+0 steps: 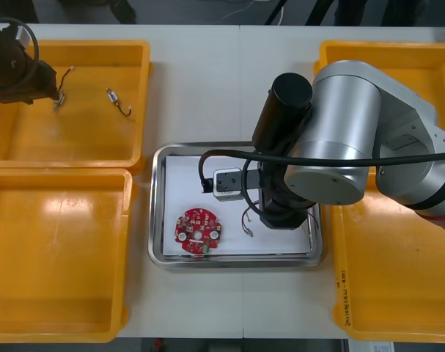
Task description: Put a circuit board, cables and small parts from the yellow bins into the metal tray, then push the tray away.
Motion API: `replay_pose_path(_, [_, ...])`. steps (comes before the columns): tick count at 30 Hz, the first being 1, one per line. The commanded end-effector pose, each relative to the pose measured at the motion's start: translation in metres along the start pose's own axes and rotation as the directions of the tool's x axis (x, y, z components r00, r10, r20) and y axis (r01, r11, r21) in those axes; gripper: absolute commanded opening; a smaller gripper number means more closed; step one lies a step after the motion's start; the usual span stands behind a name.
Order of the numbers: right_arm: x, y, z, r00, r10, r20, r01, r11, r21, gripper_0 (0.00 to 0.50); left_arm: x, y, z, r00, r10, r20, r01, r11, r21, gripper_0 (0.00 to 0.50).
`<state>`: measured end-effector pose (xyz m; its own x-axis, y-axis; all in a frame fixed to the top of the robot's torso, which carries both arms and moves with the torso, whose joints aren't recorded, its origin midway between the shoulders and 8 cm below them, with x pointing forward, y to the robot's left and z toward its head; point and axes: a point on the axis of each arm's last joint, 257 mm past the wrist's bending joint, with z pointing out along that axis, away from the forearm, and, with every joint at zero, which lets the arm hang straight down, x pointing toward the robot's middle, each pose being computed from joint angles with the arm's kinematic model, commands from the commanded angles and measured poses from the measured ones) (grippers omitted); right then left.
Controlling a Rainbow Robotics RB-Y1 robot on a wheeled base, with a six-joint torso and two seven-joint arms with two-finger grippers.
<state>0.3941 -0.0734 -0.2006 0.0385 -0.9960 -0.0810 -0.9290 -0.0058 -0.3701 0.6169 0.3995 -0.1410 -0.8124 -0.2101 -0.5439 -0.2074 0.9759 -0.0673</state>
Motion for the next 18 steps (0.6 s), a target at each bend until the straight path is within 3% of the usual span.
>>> replay_pose_path(1, [-0.015,0.007,0.012,0.998,-0.027,0.053,0.027,1.000,-0.014,0.000,-0.042,-0.029,-0.016,0.990,0.093,0.106,-0.098,0.994,0.042,0.500])
replay_pose_path(5, [-0.016,0.012,0.025,0.997,-0.012,0.072,0.014,1.000,-0.025,0.000,-0.043,-0.028,-0.010,0.988,0.096,0.117,-0.101,0.994,0.039,0.500])
replay_pose_path(13, [-0.008,0.017,0.052,0.999,0.002,0.052,-0.002,1.000,0.004,0.000,-0.047,-0.027,0.005,0.984,0.097,0.149,-0.103,0.994,0.035,0.500])
replay_pose_path(18, [-0.010,0.021,0.071,0.998,0.018,0.055,-0.018,1.000,-0.004,0.000,-0.050,-0.023,0.016,0.980,0.111,0.168,-0.115,0.993,0.011,0.500])
